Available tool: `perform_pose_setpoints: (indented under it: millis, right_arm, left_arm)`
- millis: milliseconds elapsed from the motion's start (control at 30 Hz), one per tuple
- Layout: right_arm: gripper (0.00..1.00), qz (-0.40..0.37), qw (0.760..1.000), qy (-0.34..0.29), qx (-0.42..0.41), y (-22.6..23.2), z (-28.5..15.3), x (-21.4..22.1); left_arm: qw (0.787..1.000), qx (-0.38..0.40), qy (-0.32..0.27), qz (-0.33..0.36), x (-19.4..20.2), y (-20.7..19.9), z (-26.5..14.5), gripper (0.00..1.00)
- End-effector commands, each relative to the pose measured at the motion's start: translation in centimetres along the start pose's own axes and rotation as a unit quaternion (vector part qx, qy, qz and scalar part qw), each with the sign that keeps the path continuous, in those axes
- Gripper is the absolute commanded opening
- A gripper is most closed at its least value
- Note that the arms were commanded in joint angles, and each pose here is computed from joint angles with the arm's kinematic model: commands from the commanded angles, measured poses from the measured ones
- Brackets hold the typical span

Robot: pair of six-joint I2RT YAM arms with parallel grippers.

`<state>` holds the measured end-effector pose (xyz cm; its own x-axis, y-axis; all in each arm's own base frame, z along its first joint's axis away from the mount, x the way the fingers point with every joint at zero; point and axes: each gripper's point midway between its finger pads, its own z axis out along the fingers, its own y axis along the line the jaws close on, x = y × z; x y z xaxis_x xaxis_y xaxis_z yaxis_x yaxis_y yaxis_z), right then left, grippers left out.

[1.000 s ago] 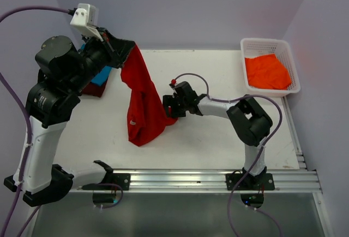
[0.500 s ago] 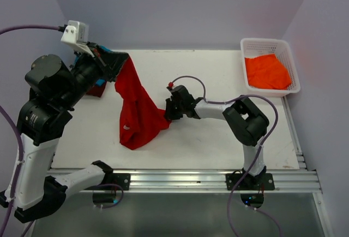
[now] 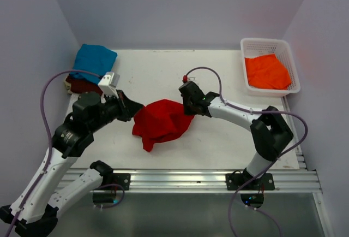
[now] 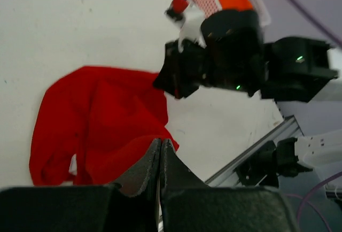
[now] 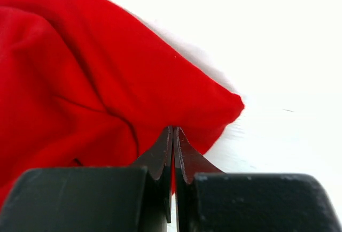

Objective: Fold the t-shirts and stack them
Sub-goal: Flatten out the tshirt

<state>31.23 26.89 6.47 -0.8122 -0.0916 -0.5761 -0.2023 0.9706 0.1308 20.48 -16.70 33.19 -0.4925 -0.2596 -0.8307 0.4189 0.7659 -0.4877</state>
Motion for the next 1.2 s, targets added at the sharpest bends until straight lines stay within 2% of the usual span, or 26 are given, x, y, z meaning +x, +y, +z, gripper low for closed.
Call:
perform_pose_setpoints:
  millis: [0, 100, 333, 367, 400, 467, 500, 633, 667, 800, 867, 933, 1000, 1033, 1100, 1167]
  right_arm:
    - [0.00, -0.010, 0.992, -0.070, 0.106, -4.6, -4.5, -3.5]
    - [0.00, -0.004, 0.985, -0.106, 0.134, -6.1, -7.1, -5.0]
    - [0.00, 0.010, 0.979, -0.155, 0.132, -6.9, -11.0, -7.0]
    - [0.00, 0.010, 0.978, -0.158, 0.133, -7.0, -11.2, -7.1]
    - [0.00, 0.010, 0.978, -0.160, 0.131, -6.9, -11.4, -7.2]
    - [0.00, 0.010, 0.978, -0.161, 0.130, -6.9, -11.5, -7.3]
    - [0.00, 0.008, 0.979, -0.159, 0.130, -6.9, -11.5, -7.2]
    - [0.00, 0.007, 0.979, -0.154, 0.130, -6.8, -11.1, -7.0]
    - [0.00, 0.008, 0.980, -0.153, 0.129, -6.8, -11.1, -7.0]
    - [0.00, 0.008, 0.980, -0.153, 0.125, -6.6, -11.2, -7.0]
    - [0.00, 0.008, 0.981, -0.152, 0.121, -6.6, -11.2, -6.9]
    - [0.00, 0.008, 0.981, -0.151, 0.118, -6.5, -11.2, -6.8]
    - [0.00, 0.009, 0.982, -0.151, 0.117, -6.6, -11.3, -6.7]
    - [0.00, 0.010, 0.982, -0.151, 0.113, -6.5, -11.4, -6.6]
    - [0.00, 0.012, 0.983, -0.151, 0.108, -6.4, -11.5, -6.4]
    - [0.00, 0.012, 0.983, -0.151, 0.108, -6.5, -11.6, -6.3]
  left_arm:
    - [0.997, 0.046, 0.039, -0.047, 3.5, -0.8, 0.0, 0.00]
    - [0.991, 0.038, 0.105, -0.069, 9.0, 1.1, 0.6, 0.00]
    - [0.970, 0.055, 0.209, -0.112, 17.4, 2.9, 0.4, 0.00]
    - [0.967, 0.056, 0.219, -0.115, 18.1, 3.0, 0.3, 0.26]
    - [0.966, 0.053, 0.223, -0.116, 18.5, 3.3, 0.3, 0.43]
    - [0.968, 0.041, 0.221, -0.109, 19.1, 4.1, 0.5, 0.74]
    - [0.969, 0.040, 0.220, -0.107, 19.2, 4.3, 0.6, 0.79]
    - [0.976, 0.057, 0.187, -0.096, 17.8, 3.7, 1.3, 0.83]
    - [0.981, 0.057, 0.163, -0.089, 16.9, 3.8, 1.7, 0.87]
    - [0.992, 0.017, 0.105, -0.062, 15.7, 5.9, 3.9, 0.92]
    - [0.995, -0.007, 0.088, -0.045, 15.5, 7.4, 5.9, 0.91]
    - [0.992, -0.037, 0.112, -0.040, 17.2, 9.2, 7.8, 0.88]
    - [0.994, -0.060, 0.095, -0.017, 16.2, 10.3, 9.7, 0.85]
    - [0.990, -0.077, 0.116, -0.013, 17.3, 11.3, 10.8, 0.82]
    - [0.993, -0.081, 0.085, 0.007, 15.2, 11.4, 12.6, 0.81]
    - [0.991, -0.094, 0.089, 0.016, 15.1, 12.1, 14.3, 0.79]
